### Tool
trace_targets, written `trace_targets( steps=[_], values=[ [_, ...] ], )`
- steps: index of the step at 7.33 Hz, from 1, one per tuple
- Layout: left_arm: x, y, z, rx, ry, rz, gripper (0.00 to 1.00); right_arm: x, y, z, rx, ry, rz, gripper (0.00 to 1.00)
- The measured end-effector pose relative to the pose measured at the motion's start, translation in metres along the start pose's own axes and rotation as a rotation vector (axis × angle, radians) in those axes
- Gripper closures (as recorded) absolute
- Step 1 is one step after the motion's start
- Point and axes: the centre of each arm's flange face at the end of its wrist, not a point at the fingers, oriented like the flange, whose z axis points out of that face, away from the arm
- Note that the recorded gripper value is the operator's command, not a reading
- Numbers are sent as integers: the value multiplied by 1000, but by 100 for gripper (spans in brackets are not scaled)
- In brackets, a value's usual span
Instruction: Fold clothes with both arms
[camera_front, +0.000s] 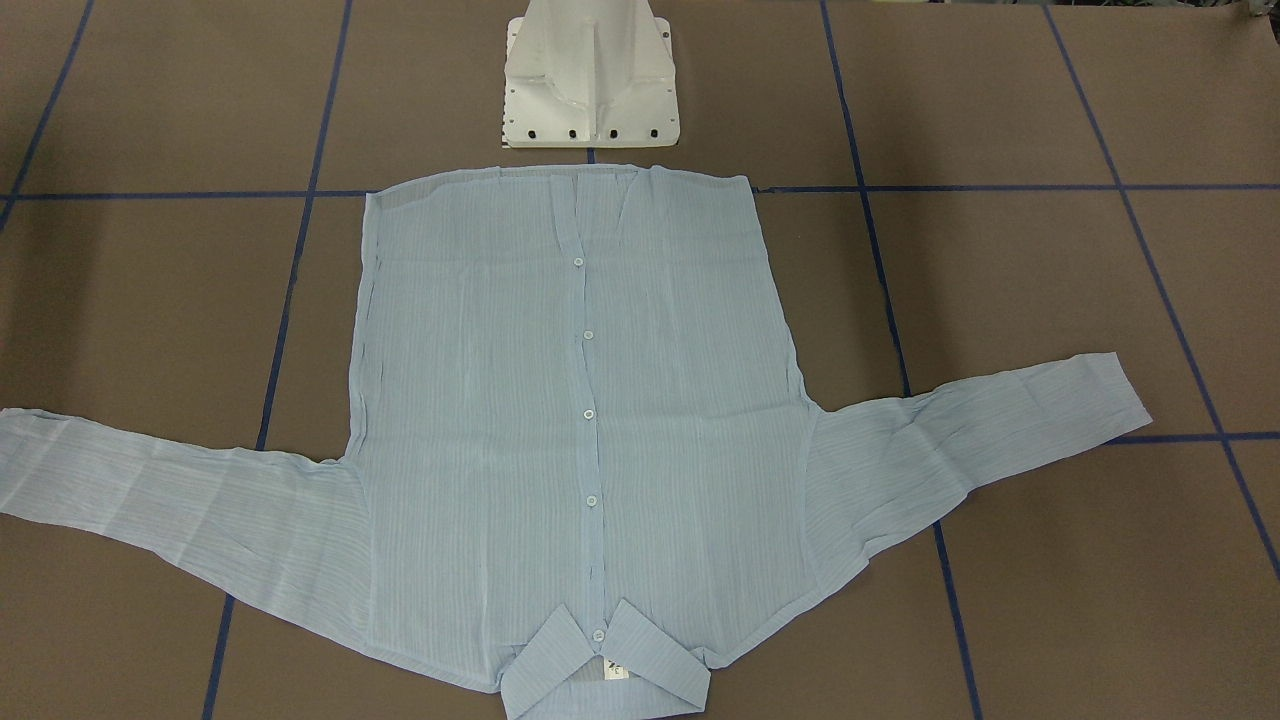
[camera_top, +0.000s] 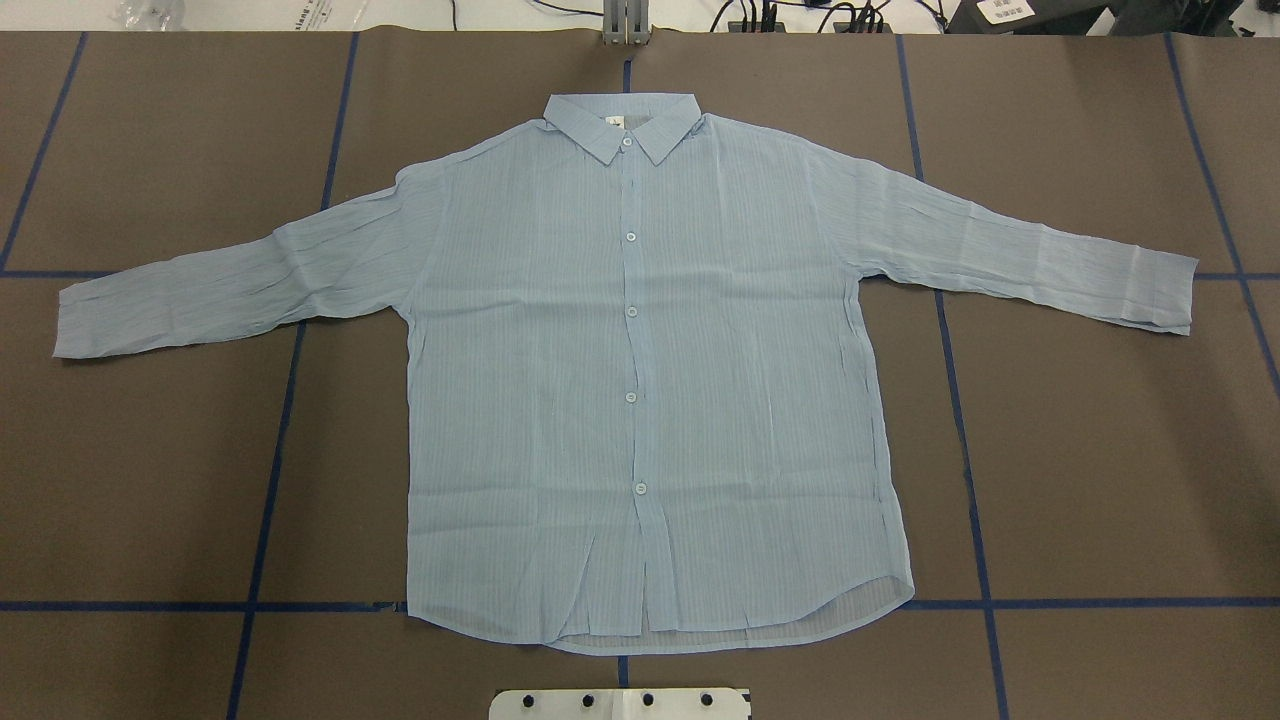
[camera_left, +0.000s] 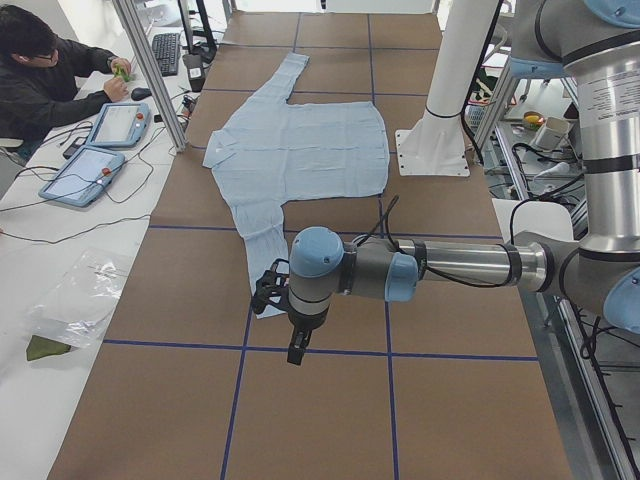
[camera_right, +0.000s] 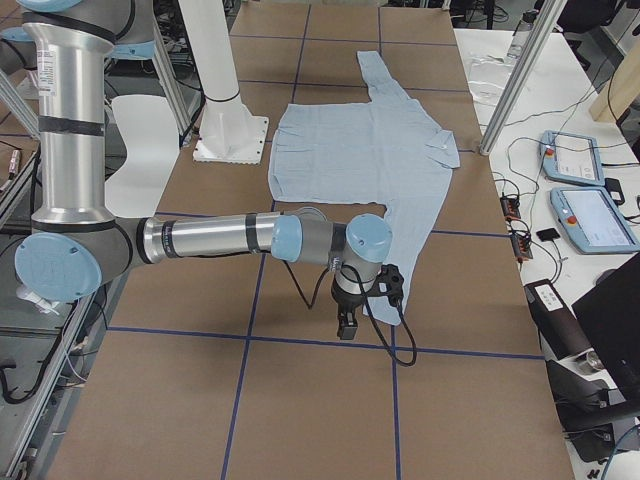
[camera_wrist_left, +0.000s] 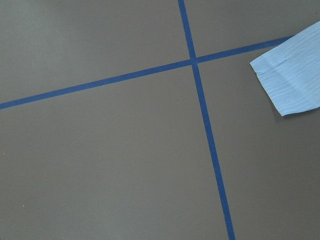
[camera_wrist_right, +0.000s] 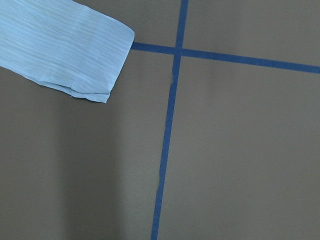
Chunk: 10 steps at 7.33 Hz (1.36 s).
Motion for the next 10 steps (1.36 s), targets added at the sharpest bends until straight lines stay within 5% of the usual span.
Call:
trace_targets(
  steps=[5, 8, 10],
  values=[
    [-5, -5, -9, 135, -31, 86, 0, -33, -36, -44, 157, 29, -140, 0],
    [-1, -59, -47, 362, -76, 217, 0, -42, -49, -56, 274, 40, -213, 0],
    [-8, -87, -47, 400, -77, 251, 0, -46, -58, -59, 355, 6, -135, 0]
  ],
)
